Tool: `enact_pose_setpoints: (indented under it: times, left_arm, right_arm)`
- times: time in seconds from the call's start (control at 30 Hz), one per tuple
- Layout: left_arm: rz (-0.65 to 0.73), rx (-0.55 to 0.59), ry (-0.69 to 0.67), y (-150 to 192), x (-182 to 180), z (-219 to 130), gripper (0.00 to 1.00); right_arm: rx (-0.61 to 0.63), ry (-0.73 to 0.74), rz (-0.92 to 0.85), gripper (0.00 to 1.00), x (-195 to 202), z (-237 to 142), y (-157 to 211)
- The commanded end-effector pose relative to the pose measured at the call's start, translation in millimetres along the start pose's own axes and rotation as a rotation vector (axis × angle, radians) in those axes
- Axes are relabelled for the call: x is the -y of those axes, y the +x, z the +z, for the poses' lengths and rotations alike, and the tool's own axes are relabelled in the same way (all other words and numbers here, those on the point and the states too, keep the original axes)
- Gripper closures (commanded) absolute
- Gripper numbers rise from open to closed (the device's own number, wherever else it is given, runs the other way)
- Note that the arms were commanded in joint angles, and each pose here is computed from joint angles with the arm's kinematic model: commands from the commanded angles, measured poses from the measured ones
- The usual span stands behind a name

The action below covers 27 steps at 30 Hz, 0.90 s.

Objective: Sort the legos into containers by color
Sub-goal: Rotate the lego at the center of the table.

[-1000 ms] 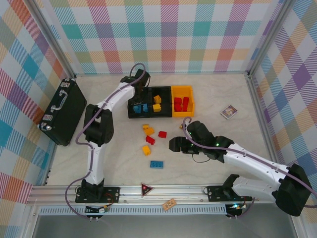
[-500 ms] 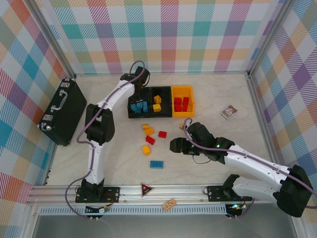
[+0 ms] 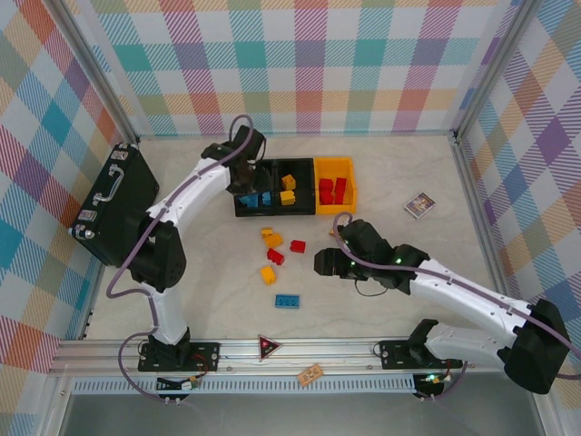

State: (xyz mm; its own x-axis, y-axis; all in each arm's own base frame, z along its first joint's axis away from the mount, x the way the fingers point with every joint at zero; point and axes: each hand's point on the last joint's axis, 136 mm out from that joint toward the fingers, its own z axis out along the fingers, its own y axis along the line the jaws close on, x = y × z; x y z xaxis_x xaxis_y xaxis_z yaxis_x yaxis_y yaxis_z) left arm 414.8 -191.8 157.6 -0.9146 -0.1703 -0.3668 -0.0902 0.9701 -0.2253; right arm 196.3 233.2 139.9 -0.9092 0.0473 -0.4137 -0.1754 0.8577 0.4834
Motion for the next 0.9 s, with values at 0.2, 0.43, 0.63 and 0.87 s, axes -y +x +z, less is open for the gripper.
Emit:
enact_pose_setpoints:
  times: [0.2,0.43,0.63,0.87]
  left_arm:
    - [0.047,-0.038,0.145,54.2,11.4,-22.8,0.48]
    - [0.035,-0.075,0.214,98.3,9.0,-30.4,0.47]
    - [0.011,-0.090,0.254,132.4,3.6,-35.8,0.46]
    - [-0.026,-0.107,0.247,161.3,-8.7,-35.0,0.45]
  right_arm:
    - [0.023,0.164,-0.093,0.27,35.2,2.2,-34.9]
    - [0.015,0.217,-0.134,0.24,63.3,27.8,-63.5]
    - [0.018,0.226,-0.187,0.24,76.2,57.5,-87.7]
    - [0.020,0.213,-0.242,0.23,81.9,88.3,-110.5]
